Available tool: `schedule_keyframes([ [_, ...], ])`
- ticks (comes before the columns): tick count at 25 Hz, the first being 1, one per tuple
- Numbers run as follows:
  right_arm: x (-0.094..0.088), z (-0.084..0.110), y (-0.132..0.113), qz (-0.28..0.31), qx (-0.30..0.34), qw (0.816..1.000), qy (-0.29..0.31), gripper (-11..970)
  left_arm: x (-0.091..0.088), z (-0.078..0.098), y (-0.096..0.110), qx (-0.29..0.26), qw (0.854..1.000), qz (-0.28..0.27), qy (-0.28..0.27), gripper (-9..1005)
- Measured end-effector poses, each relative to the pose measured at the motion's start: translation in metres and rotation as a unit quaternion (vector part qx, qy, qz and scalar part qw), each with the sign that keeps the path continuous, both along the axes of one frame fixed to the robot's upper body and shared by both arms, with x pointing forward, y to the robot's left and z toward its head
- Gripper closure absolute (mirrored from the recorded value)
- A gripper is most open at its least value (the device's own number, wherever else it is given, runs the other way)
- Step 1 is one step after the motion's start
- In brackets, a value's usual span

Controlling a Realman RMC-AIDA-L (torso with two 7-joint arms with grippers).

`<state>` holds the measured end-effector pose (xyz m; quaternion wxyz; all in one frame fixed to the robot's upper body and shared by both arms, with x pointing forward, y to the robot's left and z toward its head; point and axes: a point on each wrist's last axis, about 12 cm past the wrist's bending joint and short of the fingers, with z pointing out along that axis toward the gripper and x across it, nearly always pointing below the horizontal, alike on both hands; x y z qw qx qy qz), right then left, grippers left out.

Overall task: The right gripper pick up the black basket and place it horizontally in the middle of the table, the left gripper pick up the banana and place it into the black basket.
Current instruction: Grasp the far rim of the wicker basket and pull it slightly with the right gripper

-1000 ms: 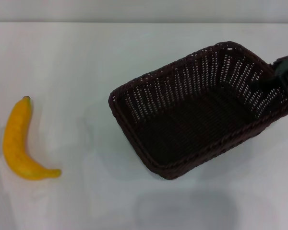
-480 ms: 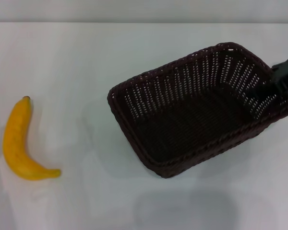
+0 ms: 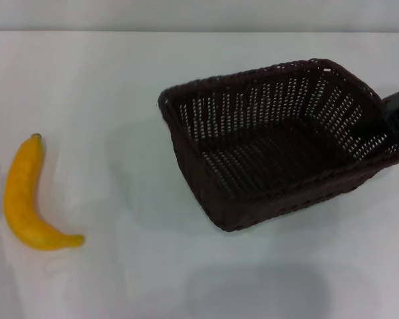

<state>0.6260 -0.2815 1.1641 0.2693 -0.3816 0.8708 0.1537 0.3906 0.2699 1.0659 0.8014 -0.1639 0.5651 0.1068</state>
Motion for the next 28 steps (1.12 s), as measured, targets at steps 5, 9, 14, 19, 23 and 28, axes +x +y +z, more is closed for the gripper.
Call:
schedule_keyframes([
  [5,0.0,0.001,0.003,0.0,-0.009,1.0,0.001,464,0.0,0.0,0.0,0.0,1.0,0.0,0.0,118],
  [9,-0.001,0.007,0.012,0.018,-0.026,0.999,-0.013,520,0.0,0.0,0.0,0.001,1.0,0.001,0.0,118],
  [14,-0.001,0.011,0.015,0.015,-0.028,0.999,-0.012,606,0.0,0.0,0.001,0.002,1.0,0.001,-0.001,118],
  [19,-0.003,0.017,0.015,0.01,-0.028,0.999,-0.02,677,0.001,0.0,0.003,0.001,1.0,0.0,-0.004,118],
  [23,-0.006,0.023,0.016,0.003,-0.024,0.999,-0.023,719,0.001,0.0,0.003,0.002,1.0,-0.001,-0.005,118],
  [28,-0.01,0.035,0.016,-0.02,-0.021,0.999,-0.031,751,0.002,0.001,0.004,0.004,1.0,-0.001,-0.005,118],
])
